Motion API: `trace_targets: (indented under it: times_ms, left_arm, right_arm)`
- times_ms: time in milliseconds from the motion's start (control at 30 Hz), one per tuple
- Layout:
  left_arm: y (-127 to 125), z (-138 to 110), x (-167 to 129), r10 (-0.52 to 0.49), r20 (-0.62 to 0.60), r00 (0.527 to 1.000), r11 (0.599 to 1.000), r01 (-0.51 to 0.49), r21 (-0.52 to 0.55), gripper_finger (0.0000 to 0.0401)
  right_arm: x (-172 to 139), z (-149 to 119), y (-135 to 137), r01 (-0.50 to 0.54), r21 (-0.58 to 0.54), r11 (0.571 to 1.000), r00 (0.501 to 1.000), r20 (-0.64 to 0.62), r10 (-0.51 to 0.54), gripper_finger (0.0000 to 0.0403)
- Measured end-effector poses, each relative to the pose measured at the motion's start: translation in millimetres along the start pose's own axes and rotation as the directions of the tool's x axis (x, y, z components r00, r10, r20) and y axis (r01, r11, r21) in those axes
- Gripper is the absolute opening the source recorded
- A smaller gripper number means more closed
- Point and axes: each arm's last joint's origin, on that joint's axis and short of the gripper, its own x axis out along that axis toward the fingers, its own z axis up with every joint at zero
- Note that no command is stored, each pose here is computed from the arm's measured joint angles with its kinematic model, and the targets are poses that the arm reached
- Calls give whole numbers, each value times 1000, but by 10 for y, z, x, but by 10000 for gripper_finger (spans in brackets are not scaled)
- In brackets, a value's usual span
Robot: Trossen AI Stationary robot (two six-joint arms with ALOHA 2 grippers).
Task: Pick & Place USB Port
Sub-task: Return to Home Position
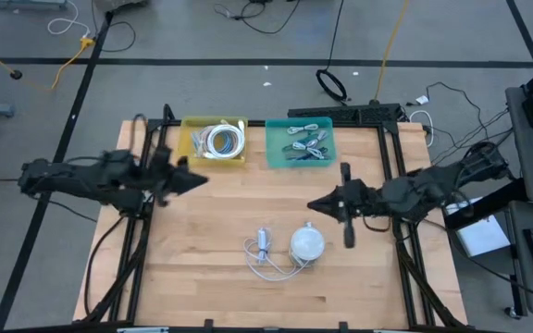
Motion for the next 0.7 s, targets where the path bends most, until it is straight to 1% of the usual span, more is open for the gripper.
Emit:
trace_targets:
  times_ms: [67,100,167,200,267,300,367,467,533,600,700]
  left_arm:
    - [-41,-47,-156,6,-59,998,1000,-4,19,0]
    - [-41,-87,-222,29,-97,995,999,-27,21,0]
    - [-3,-182,-331,106,-181,978,994,-102,31,0]
    - [17,-222,-376,143,-211,967,990,-139,35,0]
    - [33,-253,-451,185,-226,956,983,-179,45,0]
    - [31,-252,-488,188,-224,956,982,-182,48,0]
    - [23,-231,-565,182,-206,961,983,-176,49,0]
    - [17,-186,-680,176,-161,971,984,-171,45,0]
    - [33,-179,-755,182,-155,971,983,-176,50,0]
    - [66,-194,-821,178,-135,975,984,-175,33,0]
    - [190,-313,-904,187,-117,975,982,-189,-7,0]
  right_arm:
    - [-100,40,-54,-6,-73,997,996,-93,-1,0]
    - [-162,14,-94,0,-100,995,990,-144,-15,0]
    - [-310,-102,-212,29,-139,990,971,-232,-61,0]
    - [-389,-184,-285,67,-137,988,962,-253,-100,0]
    - [-587,-387,-441,134,-87,987,955,-254,-152,0]
    - [-694,-487,-517,149,-40,988,961,-229,-154,0]
    - [-893,-656,-640,140,76,987,985,-113,-131,0]
    - [-1109,-934,-769,48,216,975,996,57,-62,0]
    - [-1156,-1115,-813,-13,272,962,989,143,-27,0]
    - [-1152,-1336,-846,-33,298,954,986,164,-17,0]
    - [-1117,-1570,-863,-80,331,940,980,196,14,0]
